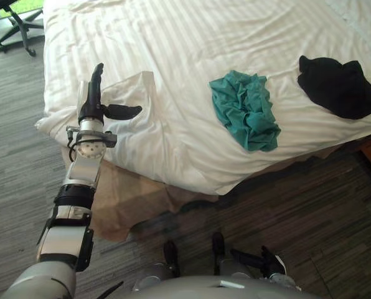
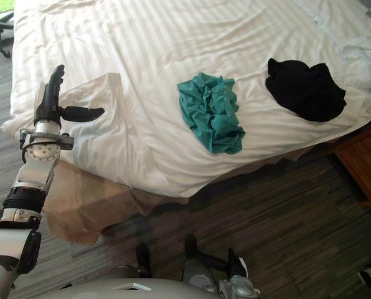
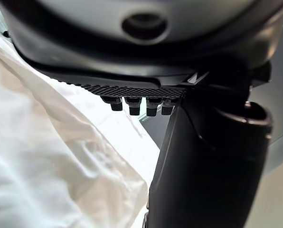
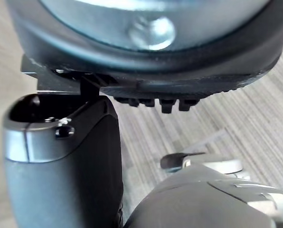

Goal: Tidy up the quilt and then pick up the clothes from the bed and put them into the laundry hamper

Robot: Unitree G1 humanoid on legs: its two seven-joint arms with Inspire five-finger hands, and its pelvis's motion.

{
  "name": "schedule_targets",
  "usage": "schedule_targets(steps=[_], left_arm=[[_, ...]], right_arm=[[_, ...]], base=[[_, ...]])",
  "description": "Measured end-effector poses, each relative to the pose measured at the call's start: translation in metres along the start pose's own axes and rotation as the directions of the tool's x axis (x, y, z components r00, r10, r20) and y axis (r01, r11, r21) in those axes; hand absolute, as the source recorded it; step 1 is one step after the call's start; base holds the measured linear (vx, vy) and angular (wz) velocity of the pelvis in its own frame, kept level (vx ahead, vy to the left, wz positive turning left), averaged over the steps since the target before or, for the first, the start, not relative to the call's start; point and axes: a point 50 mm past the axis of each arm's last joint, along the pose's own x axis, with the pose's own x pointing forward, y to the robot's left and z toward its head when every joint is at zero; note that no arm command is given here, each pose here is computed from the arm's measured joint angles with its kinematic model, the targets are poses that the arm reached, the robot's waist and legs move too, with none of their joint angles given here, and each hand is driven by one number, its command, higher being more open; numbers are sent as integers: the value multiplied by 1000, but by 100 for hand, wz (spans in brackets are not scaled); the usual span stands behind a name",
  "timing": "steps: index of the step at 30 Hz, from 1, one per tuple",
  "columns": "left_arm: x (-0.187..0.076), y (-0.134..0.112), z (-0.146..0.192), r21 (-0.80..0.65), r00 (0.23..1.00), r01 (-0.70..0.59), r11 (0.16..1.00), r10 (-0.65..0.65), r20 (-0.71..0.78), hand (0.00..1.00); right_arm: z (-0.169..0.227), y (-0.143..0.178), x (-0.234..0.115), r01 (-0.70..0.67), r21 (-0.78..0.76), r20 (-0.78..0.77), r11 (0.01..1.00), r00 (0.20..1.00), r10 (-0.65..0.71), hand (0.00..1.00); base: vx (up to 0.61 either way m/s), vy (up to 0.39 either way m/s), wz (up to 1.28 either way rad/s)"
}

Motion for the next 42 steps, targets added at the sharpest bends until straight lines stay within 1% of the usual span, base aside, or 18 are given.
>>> schedule_targets(steps=[3, 8, 10, 14, 15, 19, 24, 27, 29, 31, 32, 33, 34, 35, 37, 39, 41, 42], left_arm=[[11, -10, 13, 46, 999, 42, 998, -43, 31, 100], [19, -24, 15, 97, 991, 129, 987, -131, 13, 100], [20, -31, 7, 199, 981, 195, 960, -192, -31, 100], [12, -40, -21, 303, 950, 307, 902, -274, -147, 100], [11, -40, -23, 313, 949, 312, 897, -278, -148, 0], [2, -41, -38, 362, 936, 350, 864, -303, -180, 0], [-3, -36, -48, 358, 925, 374, 856, -313, -216, 0], [-16, -32, -58, 367, 906, 419, 831, -353, -234, 0], [-32, -28, -61, 340, 889, 456, 823, -403, -216, 0], [-44, -27, -62, 302, 885, 463, 833, -422, -196, 0], [-60, -25, -65, 257, 887, 459, 851, -424, -181, 0], [-66, -23, -66, 241, 890, 454, 858, -421, -176, 0], [-82, -17, -70, 201, 895, 440, 875, -410, -176, 0], [-89, -14, -73, 189, 897, 434, 881, -403, -182, 0], [-115, -1, -87, 134, 897, 412, 901, -375, -232, 0], [-144, 11, -106, 65, 887, 369, 927, -330, -322, 0], [-163, 15, -121, 4, 870, 327, 945, -299, -392, 0], [-184, 17, -136, -57, 843, 272, 960, -267, -468, 100]], right_arm=[[6, 1, 0, 10, -4, 29, 1000, 1000, -10, 0], [13, 2, 0, 8, -17, 61, 1000, 998, -7, 0], [15, 4, 0, 4, -21, 71, 1000, 997, -3, 0], [16, 4, 0, 0, -28, 76, 1000, 997, 2, 0], [16, 4, 0, -2, -34, 76, 999, 997, 4, 0], [18, 5, 0, -15, -76, 80, 997, 997, 21, 0], [14, 3, 0, -21, -105, 62, 994, 998, 28, 0], [12, 2, 0, -40, -144, 51, 989, 998, 47, 0], [7, 1, 0, -46, -148, 30, 988, 998, 51, 0], [2, 1, -1, -52, -149, 13, 987, 998, 54, 0], [-2, 0, -2, -59, -153, -2, 986, 998, 59, 0], [-2, 0, -2, -62, -168, -7, 984, 998, 62, 0], [-4, 0, -2, -70, -185, -18, 980, 998, 67, 0], [-5, 0, -2, -74, -185, -24, 980, 997, 71, 0], [-8, -1, -1, -91, -217, -53, 972, 995, 82, 0], [-6, 0, 1, -103, -225, -61, 969, 994, 92, 0], [-4, 0, 2, -104, -226, -62, 968, 994, 92, 0], [1, 2, 3, -108, -226, -56, 968, 994, 98, 0]], base=[[-45, -19, -17], [-36, -16, -9], [-29, -11, -5], [-29, -13, -8], [-32, -23, -5], [-49, -35, -15], [-33, -36, 1], [23, -30, 21], [54, -24, 43], [65, -17, 48], [68, -13, 46], [54, -4, 42], [39, -5, 24], [32, -10, 27], [16, -21, 17], [-22, -27, 11], [-57, -30, 6], [-67, -32, 5]])
